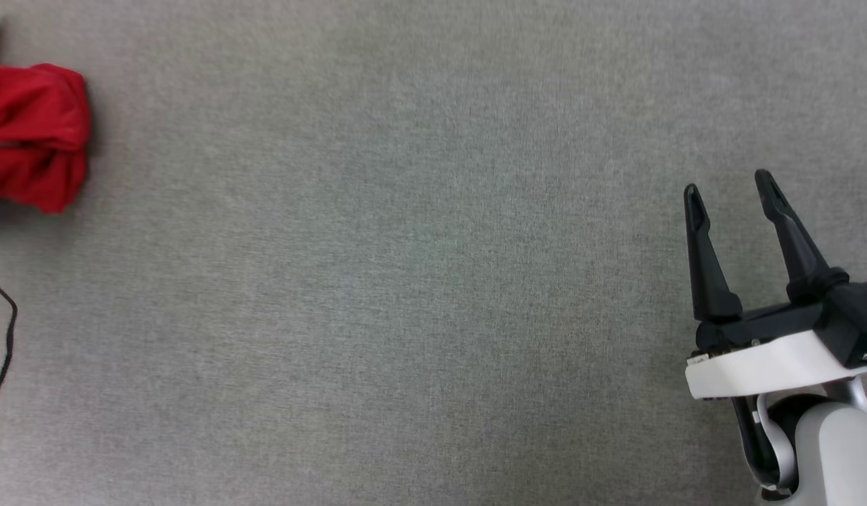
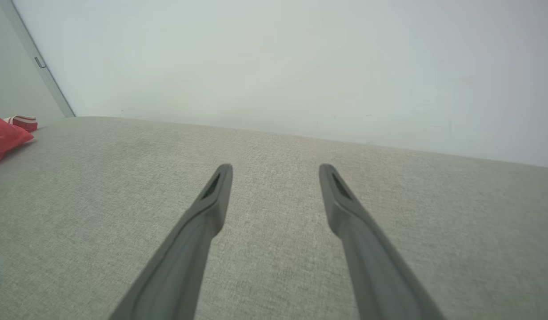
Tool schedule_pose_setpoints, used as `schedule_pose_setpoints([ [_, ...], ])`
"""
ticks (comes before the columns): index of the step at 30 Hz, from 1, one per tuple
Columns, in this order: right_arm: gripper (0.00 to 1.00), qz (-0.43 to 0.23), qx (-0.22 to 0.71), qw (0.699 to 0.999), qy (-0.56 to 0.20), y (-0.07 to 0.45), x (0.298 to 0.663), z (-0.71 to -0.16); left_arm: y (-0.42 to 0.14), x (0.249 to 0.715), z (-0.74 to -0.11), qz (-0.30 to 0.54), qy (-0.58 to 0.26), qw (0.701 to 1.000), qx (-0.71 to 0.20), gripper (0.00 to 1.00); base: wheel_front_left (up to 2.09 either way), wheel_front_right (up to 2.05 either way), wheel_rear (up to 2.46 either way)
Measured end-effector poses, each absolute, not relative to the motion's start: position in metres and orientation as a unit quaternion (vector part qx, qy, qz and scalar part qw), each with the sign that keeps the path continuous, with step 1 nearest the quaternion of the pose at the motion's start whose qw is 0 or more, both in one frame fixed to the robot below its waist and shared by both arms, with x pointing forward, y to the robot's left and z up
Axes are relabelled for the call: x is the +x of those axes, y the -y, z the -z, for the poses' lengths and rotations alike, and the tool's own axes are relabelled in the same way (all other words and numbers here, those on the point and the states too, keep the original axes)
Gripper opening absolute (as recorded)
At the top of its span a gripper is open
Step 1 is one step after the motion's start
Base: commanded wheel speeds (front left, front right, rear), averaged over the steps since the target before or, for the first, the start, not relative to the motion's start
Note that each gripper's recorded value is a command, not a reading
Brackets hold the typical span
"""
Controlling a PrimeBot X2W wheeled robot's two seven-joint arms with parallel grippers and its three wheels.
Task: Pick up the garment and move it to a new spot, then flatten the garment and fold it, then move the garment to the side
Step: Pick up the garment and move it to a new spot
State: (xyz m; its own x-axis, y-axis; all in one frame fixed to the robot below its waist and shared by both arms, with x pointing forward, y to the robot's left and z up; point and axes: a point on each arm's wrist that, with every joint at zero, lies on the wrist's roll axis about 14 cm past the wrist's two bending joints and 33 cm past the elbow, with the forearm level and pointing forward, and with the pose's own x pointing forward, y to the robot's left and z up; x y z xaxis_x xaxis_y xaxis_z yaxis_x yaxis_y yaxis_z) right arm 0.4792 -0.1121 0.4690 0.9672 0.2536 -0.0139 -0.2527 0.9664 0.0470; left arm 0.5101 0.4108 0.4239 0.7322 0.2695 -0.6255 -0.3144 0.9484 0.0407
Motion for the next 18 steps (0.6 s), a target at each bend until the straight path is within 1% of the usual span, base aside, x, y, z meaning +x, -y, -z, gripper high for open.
schedule_pose_setpoints([
  [3,1.0,-0.129,0.029,0.991,0.003,0.111,0.474,-0.481,-0.413,0.521,-0.465,-0.153,-0.257,0.954,-0.01,0.0,0.0,0.0,0.0],
  [7,1.0,-0.131,0.034,0.991,0.022,0.11,0.466,-0.498,-0.41,0.526,-0.516,-0.15,-0.158,0.976,0.015,0.0,0.0,0.0,0.0],
  [12,1.0,-0.132,0.04,0.99,0.042,0.11,0.453,-0.518,-0.397,0.524,-0.571,-0.136,-0.053,0.989,0.029,0.0,0.0,0.0,0.0],
  [18,1.0,-0.126,0.042,0.989,0.06,0.115,0.435,-0.537,-0.358,0.52,-0.618,-0.1,0.041,0.994,0.035,0.0,0.0,0.0,0.0],
])
